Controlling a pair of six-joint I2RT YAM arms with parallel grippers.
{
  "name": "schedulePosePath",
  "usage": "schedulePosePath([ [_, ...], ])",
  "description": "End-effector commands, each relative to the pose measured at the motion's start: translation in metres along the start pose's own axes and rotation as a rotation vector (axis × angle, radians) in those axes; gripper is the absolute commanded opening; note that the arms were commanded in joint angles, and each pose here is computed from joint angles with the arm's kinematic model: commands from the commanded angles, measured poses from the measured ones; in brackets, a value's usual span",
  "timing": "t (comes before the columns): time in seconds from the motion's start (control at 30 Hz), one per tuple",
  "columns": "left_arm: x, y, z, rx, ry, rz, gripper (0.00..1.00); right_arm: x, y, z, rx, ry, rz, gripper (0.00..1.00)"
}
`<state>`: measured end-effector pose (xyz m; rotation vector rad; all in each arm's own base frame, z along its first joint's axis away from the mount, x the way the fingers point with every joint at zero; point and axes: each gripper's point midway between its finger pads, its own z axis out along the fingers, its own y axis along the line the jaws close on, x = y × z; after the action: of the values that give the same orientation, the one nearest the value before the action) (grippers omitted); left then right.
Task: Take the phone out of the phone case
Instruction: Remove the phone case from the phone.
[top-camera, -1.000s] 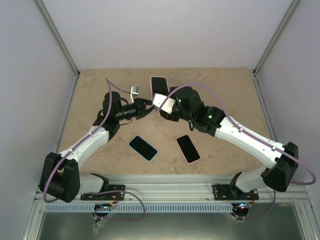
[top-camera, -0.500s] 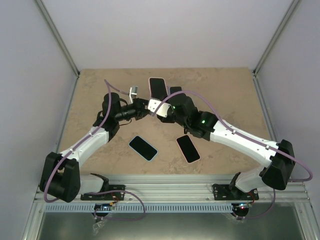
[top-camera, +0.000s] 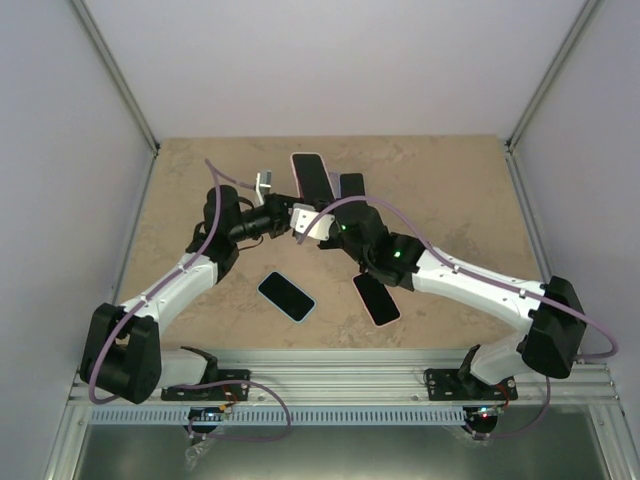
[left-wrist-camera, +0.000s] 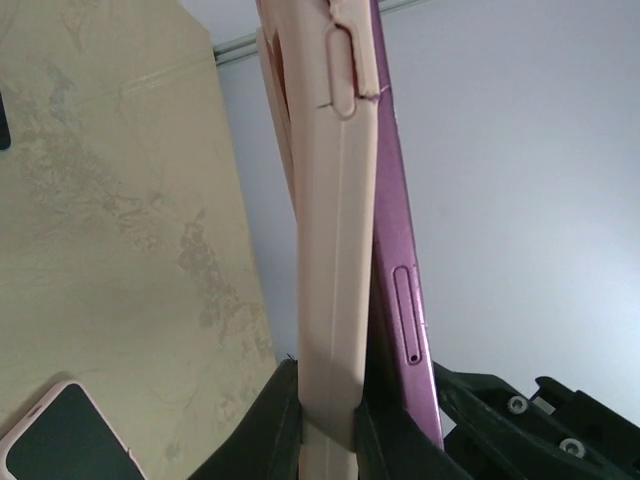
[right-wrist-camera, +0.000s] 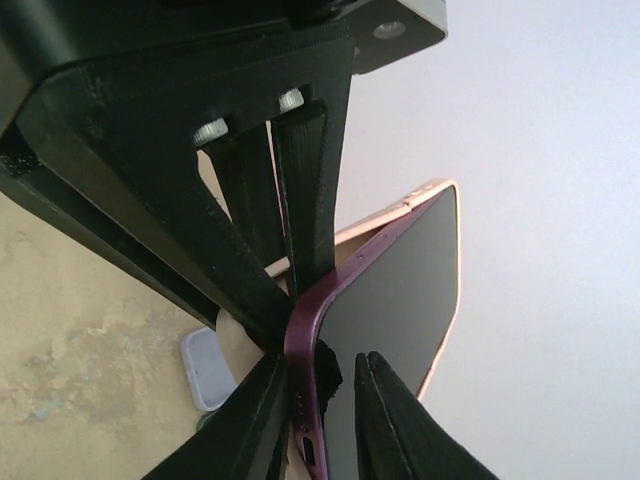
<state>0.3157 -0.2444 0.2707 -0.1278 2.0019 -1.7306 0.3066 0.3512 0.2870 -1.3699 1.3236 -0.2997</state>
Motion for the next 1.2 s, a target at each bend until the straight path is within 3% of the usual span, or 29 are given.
schedulePosePath([
  [0.0,0.018,-0.046,-0.007,0.156,0.087,0.126,0.0,0.04,-0.015,0.012,0.122,0.166,-0.036,0.19],
  [0.23,0.018,-0.047,-0.006,0.168,0.096,0.116,0.0,0.042,-0.026,0.011,0.217,0.164,-0.07,0.12],
  [0.5,0.03,-0.054,-0.004,0.195,0.135,0.136,0.0,0.044,-0.017,0.014,0.209,0.151,-0.093,0.21],
  [0.93,0.031,-0.044,0.0,0.164,0.141,0.141,0.0,0.037,-0.028,0.008,0.226,0.131,-0.075,0.13],
  [1.17,0.034,-0.05,-0.002,0.187,0.156,0.141,0.0,0.036,-0.029,0.009,0.251,0.117,-0.108,0.18],
])
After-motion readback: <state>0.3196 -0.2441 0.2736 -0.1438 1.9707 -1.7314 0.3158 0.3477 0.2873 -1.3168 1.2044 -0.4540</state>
